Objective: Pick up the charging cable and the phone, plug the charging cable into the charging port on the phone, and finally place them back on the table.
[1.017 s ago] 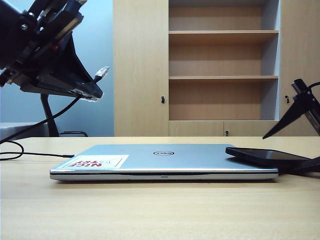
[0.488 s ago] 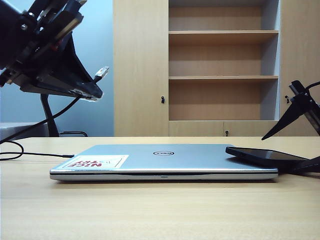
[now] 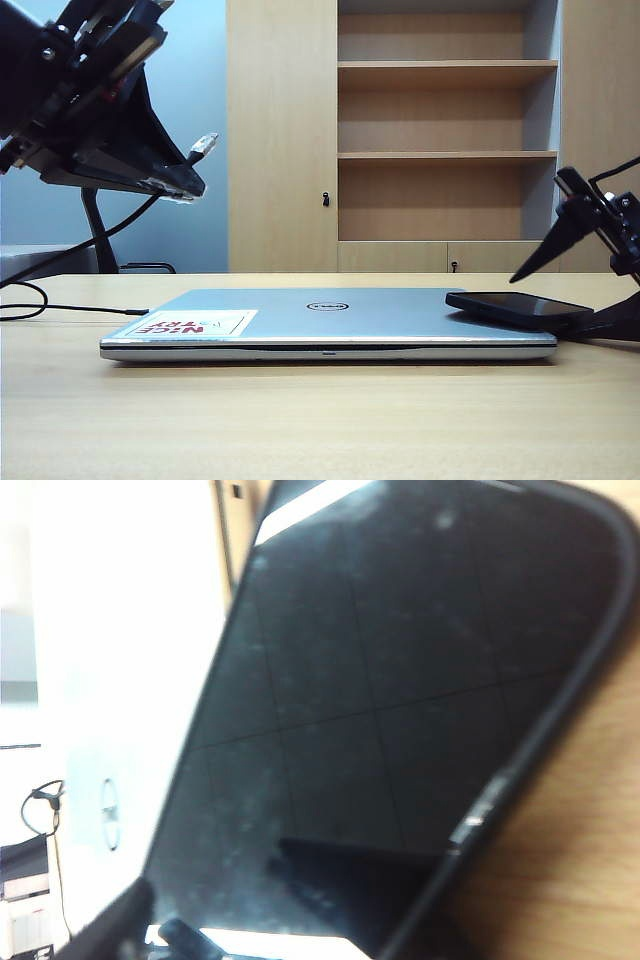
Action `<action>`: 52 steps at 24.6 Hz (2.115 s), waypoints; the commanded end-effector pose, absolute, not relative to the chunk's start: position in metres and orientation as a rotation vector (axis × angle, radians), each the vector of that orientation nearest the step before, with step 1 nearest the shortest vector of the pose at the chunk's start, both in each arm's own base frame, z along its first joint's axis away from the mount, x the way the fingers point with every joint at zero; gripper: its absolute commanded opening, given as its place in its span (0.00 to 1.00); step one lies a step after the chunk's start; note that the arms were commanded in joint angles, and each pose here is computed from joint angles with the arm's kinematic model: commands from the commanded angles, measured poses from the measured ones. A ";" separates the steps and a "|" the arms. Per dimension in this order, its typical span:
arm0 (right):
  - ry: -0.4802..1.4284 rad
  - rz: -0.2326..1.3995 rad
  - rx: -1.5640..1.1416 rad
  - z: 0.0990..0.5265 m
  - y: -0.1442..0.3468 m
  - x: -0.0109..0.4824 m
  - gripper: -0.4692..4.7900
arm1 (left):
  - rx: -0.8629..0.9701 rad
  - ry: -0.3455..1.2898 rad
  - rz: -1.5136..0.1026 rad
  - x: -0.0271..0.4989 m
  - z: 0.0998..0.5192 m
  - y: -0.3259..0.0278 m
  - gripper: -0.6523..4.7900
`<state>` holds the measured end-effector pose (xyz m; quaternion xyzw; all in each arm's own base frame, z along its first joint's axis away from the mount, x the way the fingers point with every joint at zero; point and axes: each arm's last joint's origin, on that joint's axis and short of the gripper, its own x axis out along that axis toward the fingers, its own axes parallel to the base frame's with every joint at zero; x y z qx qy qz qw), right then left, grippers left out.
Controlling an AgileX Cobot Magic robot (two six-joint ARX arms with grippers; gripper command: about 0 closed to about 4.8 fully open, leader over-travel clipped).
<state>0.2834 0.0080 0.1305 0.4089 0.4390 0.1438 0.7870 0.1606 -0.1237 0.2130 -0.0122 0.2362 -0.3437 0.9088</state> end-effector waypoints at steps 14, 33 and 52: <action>1.044 0.151 0.865 0.114 0.006 0.274 0.58 | -0.026 0.469 -0.716 0.161 0.216 -0.124 0.11; 1.042 0.149 0.862 0.114 0.006 0.274 0.15 | -0.026 0.470 -0.716 0.161 0.216 -0.124 0.11; 0.805 0.212 0.752 0.182 0.005 0.257 0.08 | -0.024 0.475 -0.715 0.161 0.215 -0.124 0.11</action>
